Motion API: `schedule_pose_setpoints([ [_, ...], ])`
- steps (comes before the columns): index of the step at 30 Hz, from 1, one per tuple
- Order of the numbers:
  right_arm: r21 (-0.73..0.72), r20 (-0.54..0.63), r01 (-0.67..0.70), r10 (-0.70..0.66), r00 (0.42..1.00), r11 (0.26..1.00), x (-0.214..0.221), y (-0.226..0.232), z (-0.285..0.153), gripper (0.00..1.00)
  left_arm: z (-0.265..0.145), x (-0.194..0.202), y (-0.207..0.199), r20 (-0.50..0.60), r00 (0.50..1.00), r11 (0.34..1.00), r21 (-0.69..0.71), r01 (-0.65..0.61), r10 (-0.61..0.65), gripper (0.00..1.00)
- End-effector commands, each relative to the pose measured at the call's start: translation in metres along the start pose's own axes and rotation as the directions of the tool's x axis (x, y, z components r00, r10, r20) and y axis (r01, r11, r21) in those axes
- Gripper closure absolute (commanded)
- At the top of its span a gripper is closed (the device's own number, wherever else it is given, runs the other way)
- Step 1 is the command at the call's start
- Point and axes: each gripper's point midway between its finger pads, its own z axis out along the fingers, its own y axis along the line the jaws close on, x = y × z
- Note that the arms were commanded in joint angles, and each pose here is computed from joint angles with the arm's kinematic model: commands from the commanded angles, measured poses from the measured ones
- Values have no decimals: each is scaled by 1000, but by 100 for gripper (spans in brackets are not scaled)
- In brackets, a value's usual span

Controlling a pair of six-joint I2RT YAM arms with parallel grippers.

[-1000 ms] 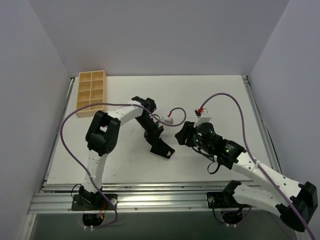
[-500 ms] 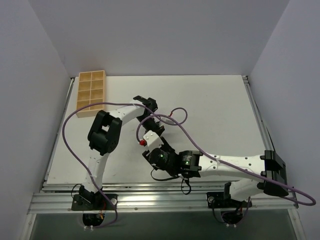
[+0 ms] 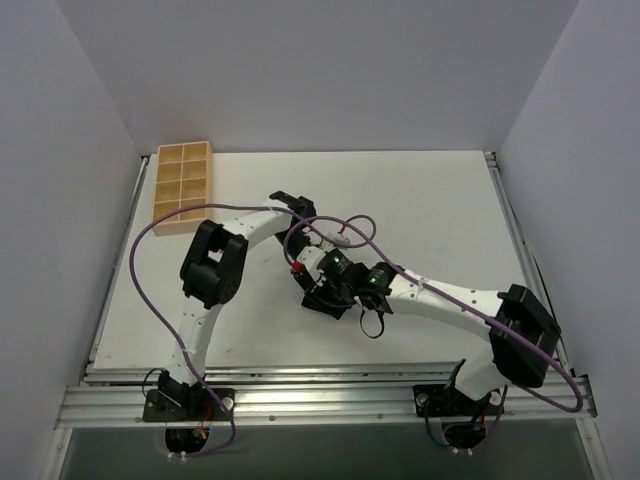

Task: Roll the underwear

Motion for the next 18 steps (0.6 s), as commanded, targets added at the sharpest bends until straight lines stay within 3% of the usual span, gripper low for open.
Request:
schedule_pose_setpoints([
  [1, -182, -40, 94, -103, 994, 979, 10, 22, 10, 44, 6, -2, 9, -24, 1000, 1000, -24, -20, 20, 79],
  [7, -260, -50, 118, -136, 990, 958, 17, 34, 28, 42, 7, -1, 9, -25, 1000, 1000, -21, -11, 10, 79],
  [18, -145, -72, 178, -190, 979, 973, 12, 15, 52, 42, 6, -3, 9, -29, 1000, 1000, -20, -3, 2, 79],
])
